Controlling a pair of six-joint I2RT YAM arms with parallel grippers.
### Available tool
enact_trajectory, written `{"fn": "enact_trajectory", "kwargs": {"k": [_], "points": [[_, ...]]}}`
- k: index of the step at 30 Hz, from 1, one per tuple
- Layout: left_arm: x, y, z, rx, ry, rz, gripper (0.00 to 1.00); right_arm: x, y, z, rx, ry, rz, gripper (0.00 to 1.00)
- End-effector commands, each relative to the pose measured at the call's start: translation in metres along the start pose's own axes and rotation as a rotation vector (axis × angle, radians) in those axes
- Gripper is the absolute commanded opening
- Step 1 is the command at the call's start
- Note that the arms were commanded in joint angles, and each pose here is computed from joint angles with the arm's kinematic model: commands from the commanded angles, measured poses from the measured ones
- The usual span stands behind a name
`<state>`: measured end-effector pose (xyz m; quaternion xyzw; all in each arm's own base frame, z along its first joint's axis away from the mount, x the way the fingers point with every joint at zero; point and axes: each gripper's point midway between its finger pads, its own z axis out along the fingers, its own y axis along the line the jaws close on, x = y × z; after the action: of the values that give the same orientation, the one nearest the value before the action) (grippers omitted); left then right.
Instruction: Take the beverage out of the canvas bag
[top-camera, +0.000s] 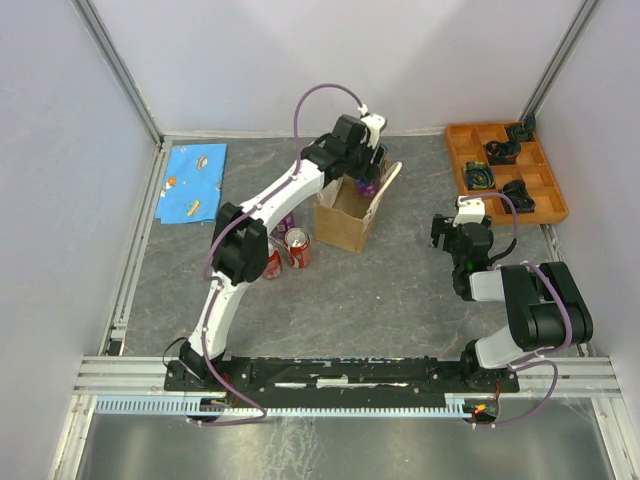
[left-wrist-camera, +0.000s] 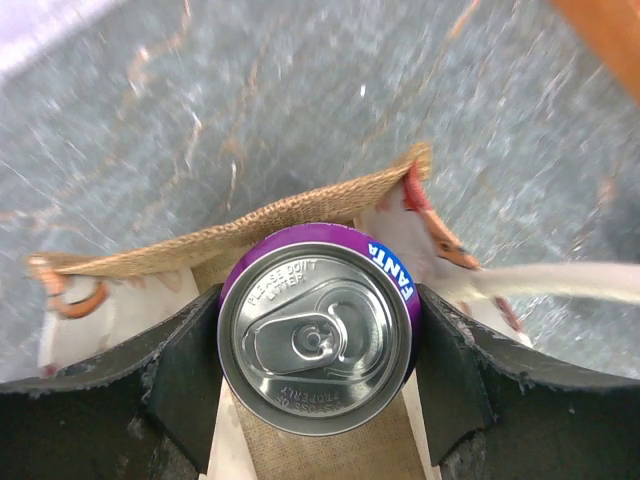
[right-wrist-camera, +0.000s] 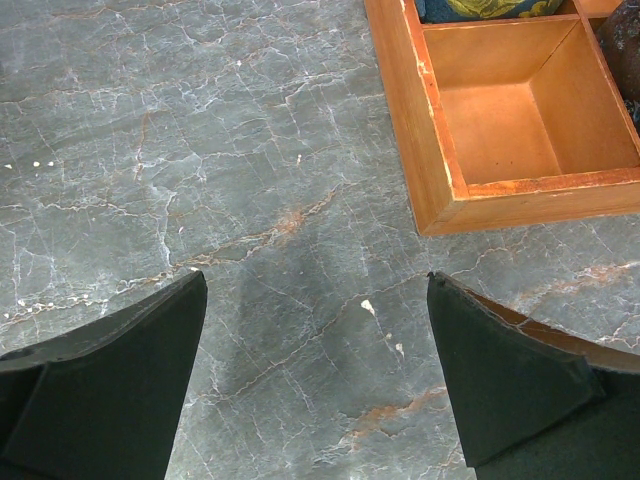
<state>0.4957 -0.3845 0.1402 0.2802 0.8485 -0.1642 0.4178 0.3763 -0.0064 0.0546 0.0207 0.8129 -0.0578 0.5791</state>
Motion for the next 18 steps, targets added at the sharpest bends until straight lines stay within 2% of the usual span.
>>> {"fn": "enact_trajectory", "kwargs": {"k": [1, 4, 9, 15, 18], "points": [[-0.173, -0.009, -0.131, 0.015, -0.449, 0.086, 0.03, -0.018, -0.001, 0.006, -0.001, -0.049, -0.002, 0.99], [-0.186, -0.008, -0.159, -0.002, -0.473, 0.106, 0.03, -0.018, 0.0, 0.005, -0.001, -0.05, -0.002, 0.99], [-0.18, -0.002, -0.196, -0.041, -0.467, 0.125, 0.03, -0.018, 0.0, 0.006, -0.001, -0.048, -0.003, 0.99], [-0.161, -0.005, -0.264, -0.037, -0.526, 0.119, 0.03, -0.018, 0.0, 0.006, -0.001, -0.049, -0.003, 0.99], [-0.137, 0.002, -0.295, -0.076, -0.506, 0.125, 0.03, -0.018, 0.0, 0.006, -0.002, -0.049, -0.003, 0.99]]}}
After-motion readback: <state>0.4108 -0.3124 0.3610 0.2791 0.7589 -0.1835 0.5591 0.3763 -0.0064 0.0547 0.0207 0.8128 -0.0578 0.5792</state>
